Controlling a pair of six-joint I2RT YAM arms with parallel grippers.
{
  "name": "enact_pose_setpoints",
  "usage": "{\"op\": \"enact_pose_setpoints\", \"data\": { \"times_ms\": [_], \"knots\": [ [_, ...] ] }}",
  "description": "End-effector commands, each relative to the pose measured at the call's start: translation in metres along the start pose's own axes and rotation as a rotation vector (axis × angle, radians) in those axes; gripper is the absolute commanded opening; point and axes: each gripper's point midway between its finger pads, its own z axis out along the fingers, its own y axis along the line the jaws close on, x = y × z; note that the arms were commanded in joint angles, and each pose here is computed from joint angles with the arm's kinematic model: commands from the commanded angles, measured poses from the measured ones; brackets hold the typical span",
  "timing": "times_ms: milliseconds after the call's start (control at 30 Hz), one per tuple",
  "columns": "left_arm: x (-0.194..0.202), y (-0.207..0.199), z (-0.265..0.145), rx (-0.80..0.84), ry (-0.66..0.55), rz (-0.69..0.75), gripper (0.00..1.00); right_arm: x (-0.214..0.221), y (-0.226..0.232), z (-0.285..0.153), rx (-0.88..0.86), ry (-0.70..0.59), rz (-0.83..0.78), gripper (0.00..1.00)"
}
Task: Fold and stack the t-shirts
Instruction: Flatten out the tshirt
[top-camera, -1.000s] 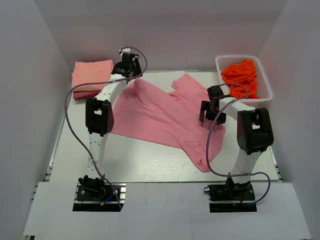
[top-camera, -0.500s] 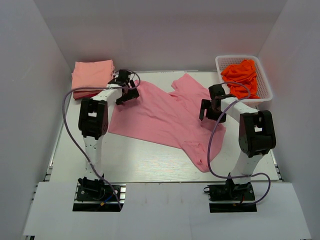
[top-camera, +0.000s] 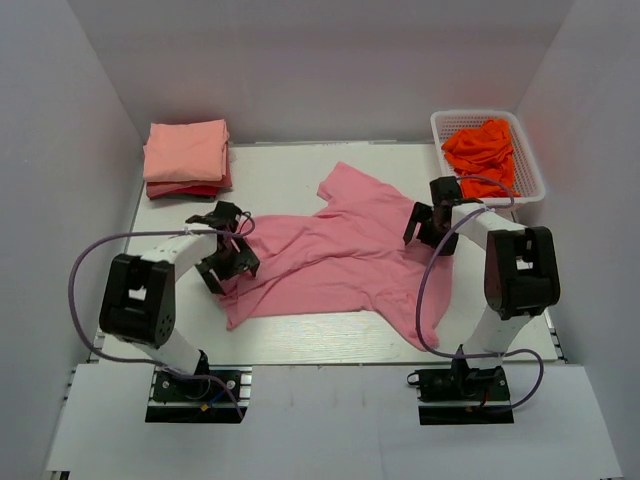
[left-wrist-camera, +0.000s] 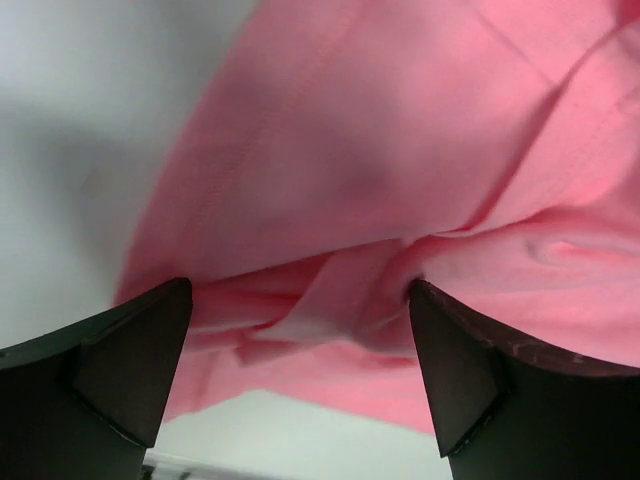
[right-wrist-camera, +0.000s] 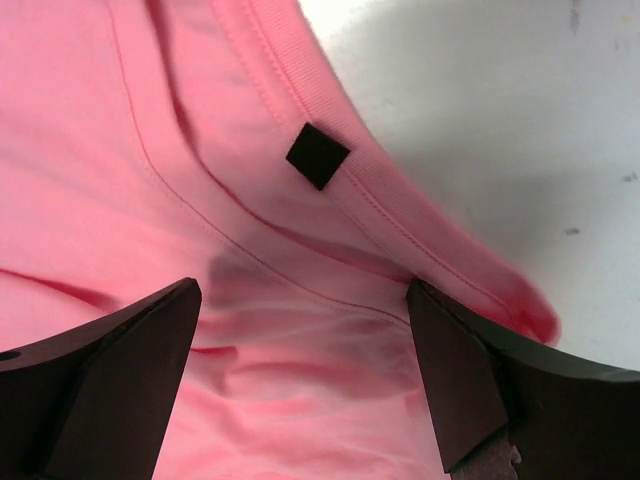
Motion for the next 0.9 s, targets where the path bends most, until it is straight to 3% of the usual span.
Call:
{"op": "enact_pose_setpoints", "data": {
  "times_ms": [0,167,233,400,567,767,833,867],
  "knots": [
    [0.023,0.026,-0.038,-0.046,0.035,-0.038,1.0,0.049,-0.026,0.005,0.051,0.161,0.025,0.9],
    [-0.011,0.009,-0.087,0.084,-0.114,-0.049,1.0,0.003,-0.002,-0.02,-0.052,-0.025,-0.111,0.9],
    [-0.036,-0.002,-0.101,0.114,-0.205,-0.064,1.0,-0.027,0.021,-0.046,-0.137,-0.165,-0.207,0.9],
    [-0.103,-0.049,-0.099,0.172,-0.357,-0.074,1.0,-0.073,0.079,-0.097,-0.305,-0.4,-0.391,0.9],
    [-0.123,-0.076,-0.047,0.109,-0.274,-0.047,0.73,-0.096,0.092,-0.104,-0.297,-0.458,-0.376,0.9],
    [-0.133,-0.091,0.004,0.12,-0.206,-0.062,0.65,-0.108,0.096,-0.089,-0.27,-0.423,-0.365,0.9],
    [-0.127,-0.096,0.017,0.132,-0.163,-0.055,0.58,-0.114,0.1,-0.085,-0.274,-0.428,-0.375,0.9],
    [-0.129,-0.098,0.018,0.134,-0.165,-0.055,0.47,-0.108,0.105,-0.07,-0.288,-0.391,-0.405,0.9]
  ]
}}
